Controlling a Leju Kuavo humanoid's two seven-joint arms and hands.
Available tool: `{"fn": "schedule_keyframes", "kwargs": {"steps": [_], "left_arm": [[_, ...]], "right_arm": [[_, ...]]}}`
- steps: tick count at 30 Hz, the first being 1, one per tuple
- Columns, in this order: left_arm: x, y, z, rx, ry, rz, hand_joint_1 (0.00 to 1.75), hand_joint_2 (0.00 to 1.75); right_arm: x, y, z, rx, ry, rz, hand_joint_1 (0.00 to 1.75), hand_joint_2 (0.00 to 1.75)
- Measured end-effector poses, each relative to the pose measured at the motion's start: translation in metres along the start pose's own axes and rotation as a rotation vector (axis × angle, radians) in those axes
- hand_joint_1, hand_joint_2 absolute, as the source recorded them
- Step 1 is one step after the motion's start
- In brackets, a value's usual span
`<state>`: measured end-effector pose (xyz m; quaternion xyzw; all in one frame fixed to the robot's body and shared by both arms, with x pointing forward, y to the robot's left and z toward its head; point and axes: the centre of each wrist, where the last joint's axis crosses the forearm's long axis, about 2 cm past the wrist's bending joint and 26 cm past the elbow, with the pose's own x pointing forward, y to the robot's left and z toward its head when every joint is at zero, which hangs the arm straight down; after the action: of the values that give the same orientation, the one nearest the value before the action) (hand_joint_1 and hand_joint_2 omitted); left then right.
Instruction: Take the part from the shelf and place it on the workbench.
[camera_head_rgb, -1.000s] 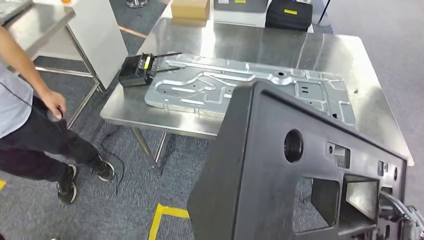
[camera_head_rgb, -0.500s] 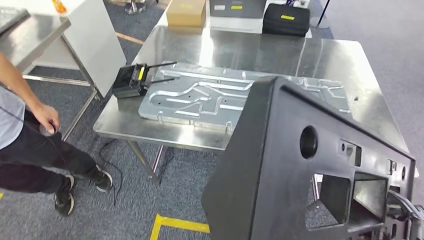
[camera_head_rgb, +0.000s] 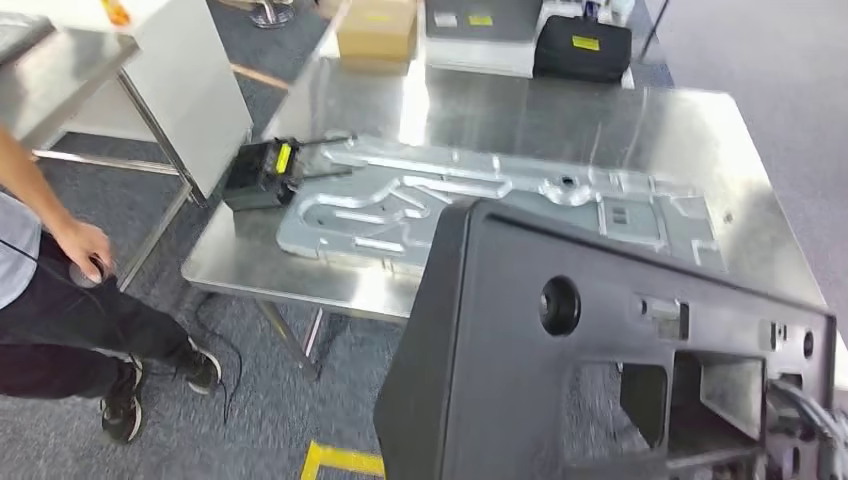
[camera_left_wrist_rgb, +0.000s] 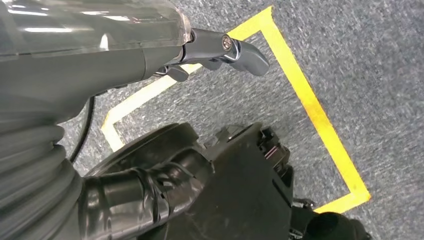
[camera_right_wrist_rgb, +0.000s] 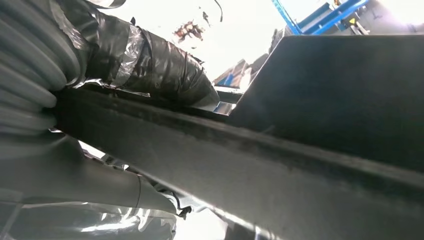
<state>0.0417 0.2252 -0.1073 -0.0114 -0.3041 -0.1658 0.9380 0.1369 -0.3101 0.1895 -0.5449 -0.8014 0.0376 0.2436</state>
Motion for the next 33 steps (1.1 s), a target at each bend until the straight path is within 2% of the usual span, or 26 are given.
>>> {"fn": "schedule_keyframes", "kwargs": {"steps": [26, 30, 31, 33], "left_arm": [[0.0009, -0.0018, 0.0000, 0.006, 0.019, -0.019, 0.00, 1.75], [0.0024, -0.0026, -0.0006, 0.011, 0.021, -0.025, 0.00, 1.75], [0.0030, -0.0023, -0.0010, 0.013, 0.020, -0.025, 0.00, 1.75], [0.0035, -0.0020, -0.0013, 0.017, 0.022, -0.027, 0.00, 0.87]], "right_arm": [[-0.0018, 0.0001, 0.0007, 0.011, -0.005, 0.014, 1.75, 1.75], [-0.0021, 0.0009, 0.0013, 0.019, -0.004, 0.020, 1.48, 1.75], [-0.0022, 0.0011, 0.0014, 0.021, -0.003, 0.022, 1.51, 1.75], [-0.0023, 0.0013, 0.0012, 0.025, -0.003, 0.028, 1.59, 1.75]]}}
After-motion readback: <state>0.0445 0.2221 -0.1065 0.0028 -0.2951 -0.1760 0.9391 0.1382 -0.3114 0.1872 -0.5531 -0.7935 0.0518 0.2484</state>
